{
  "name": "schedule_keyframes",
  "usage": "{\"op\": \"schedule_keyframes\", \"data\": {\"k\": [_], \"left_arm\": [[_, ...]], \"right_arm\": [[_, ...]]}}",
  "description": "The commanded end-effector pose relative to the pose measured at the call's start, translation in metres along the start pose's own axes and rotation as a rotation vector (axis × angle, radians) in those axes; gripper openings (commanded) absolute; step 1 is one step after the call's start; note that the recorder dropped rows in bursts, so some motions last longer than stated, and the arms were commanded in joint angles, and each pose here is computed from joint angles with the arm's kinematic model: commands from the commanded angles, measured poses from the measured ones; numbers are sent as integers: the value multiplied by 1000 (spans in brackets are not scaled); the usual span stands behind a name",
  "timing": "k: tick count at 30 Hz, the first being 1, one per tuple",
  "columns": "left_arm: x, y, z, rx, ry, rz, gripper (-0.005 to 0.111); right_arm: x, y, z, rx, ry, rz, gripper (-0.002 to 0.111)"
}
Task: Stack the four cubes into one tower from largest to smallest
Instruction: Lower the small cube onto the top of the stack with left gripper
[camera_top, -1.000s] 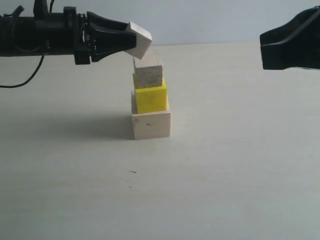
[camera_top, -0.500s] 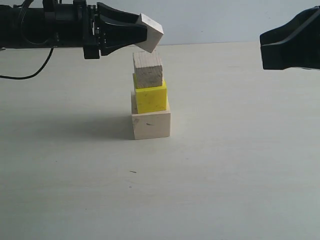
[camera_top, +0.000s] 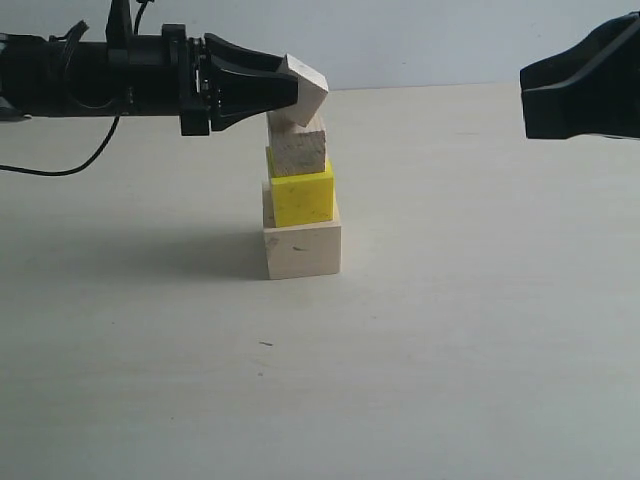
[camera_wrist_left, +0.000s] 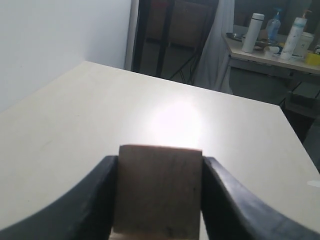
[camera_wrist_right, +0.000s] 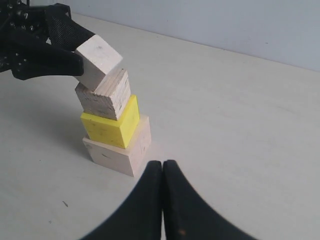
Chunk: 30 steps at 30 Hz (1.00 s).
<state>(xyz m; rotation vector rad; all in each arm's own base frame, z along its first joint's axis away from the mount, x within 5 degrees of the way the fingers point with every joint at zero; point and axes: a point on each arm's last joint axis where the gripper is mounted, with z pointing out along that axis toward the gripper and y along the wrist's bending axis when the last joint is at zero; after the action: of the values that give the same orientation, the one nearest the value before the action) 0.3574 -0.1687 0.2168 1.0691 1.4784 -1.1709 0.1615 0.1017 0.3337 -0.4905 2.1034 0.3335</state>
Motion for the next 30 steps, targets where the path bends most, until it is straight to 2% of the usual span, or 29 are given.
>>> {"op": "schedule_keyframes", "data": {"k": [1, 30], "left_arm": [[-10, 1, 2, 5, -26, 25, 0], [-15, 3, 3, 4, -34, 45, 0]], "right_arm": [[0, 0, 1, 1, -3, -5, 0], [1, 0, 1, 2, 1, -5, 0]]}}
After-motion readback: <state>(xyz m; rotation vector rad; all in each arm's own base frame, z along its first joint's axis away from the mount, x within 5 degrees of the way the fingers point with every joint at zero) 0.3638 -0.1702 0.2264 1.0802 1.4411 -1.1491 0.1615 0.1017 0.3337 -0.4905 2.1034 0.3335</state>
